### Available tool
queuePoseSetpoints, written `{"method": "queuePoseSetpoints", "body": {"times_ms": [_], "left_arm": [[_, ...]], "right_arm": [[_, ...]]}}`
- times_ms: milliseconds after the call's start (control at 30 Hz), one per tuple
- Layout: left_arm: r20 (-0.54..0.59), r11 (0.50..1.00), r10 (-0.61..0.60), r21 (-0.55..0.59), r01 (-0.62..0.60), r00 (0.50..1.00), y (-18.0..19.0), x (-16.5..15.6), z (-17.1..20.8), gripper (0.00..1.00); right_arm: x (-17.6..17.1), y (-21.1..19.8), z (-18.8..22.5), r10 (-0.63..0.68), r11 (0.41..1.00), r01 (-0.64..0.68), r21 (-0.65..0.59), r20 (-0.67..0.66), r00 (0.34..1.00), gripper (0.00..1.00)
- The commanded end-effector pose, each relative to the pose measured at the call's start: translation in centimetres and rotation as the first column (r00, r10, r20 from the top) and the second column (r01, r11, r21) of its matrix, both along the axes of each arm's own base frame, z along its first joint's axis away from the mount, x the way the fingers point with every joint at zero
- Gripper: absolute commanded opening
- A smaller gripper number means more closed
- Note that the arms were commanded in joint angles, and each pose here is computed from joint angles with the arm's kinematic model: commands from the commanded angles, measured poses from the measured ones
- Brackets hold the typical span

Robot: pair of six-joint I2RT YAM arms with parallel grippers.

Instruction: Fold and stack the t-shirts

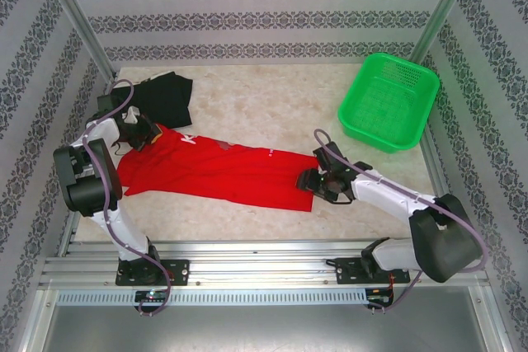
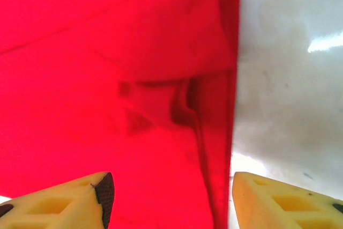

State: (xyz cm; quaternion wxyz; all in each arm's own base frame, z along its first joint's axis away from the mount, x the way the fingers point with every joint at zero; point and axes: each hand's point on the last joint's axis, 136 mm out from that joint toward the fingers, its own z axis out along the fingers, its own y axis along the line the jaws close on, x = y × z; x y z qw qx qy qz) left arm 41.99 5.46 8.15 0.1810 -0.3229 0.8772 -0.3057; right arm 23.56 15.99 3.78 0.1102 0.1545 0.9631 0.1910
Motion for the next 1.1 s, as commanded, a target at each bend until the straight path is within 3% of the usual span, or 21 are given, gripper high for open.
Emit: {"method": "queuePoseSetpoints", "body": {"times_ms": [0, 67, 100, 167, 200, 300, 733, 1067], "left_arm": [[-0.005, 0.999, -0.005, -0.035, 0.005, 1.0, 0.3, -0.1, -0.3, 0.0], [-0.006, 0.999, -0.001, -0.052, 0.001, 1.0, 0.2, 0.0, -0.4, 0.0], [-0.004, 0.998, -0.001, -0.055, 0.001, 1.0, 0.3, 0.0, -0.4, 0.0], [-0.002, 0.998, 0.005, -0.059, -0.005, 1.0, 0.5, 0.1, -0.2, 0.0], [0.002, 0.998, 0.009, -0.066, -0.009, 1.0, 0.6, 0.0, -0.1, 0.0], [-0.002, 0.997, 0.026, -0.077, -0.026, 1.0, 1.2, -0.4, -0.1, 0.0], [-0.022, 0.991, 0.032, -0.129, -0.035, 0.999, 1.4, -0.5, -0.9, 0.0], [-0.021, 0.981, -0.009, -0.192, 0.005, 1.0, 1.3, 2.2, -1.3, 0.0]], "right_arm": [[-0.7, 0.5, -1.5, 0.001, 0.999, -0.004, -0.041, -0.06, 0.998, 0.6], [-0.9, 1.6, -2.5, 0.044, 0.996, -0.051, -0.078, -0.097, 0.994, 0.53], [-1.0, 1.7, -3.0, 0.05, 0.993, -0.062, -0.1, -0.118, 0.992, 0.45], [-1.6, 0.7, -3.8, 0.018, 0.986, -0.045, -0.159, -0.165, 0.986, 0.18], [-1.7, 0.0, -3.7, 0.0, 0.983, -0.031, -0.181, -0.169, 0.986, 0.11], [-2.1, -2.9, -2.4, -0.052, 0.968, 0.012, -0.251, -0.152, 0.987, 0.02], [-5.7, -9.1, -1.2, -0.131, 0.919, 0.031, -0.393, -0.228, 0.965, 0.0], [-6.4, -11.4, -1.1, -0.112, 0.893, -0.017, -0.449, -0.258, 0.96, 0.0]]}}
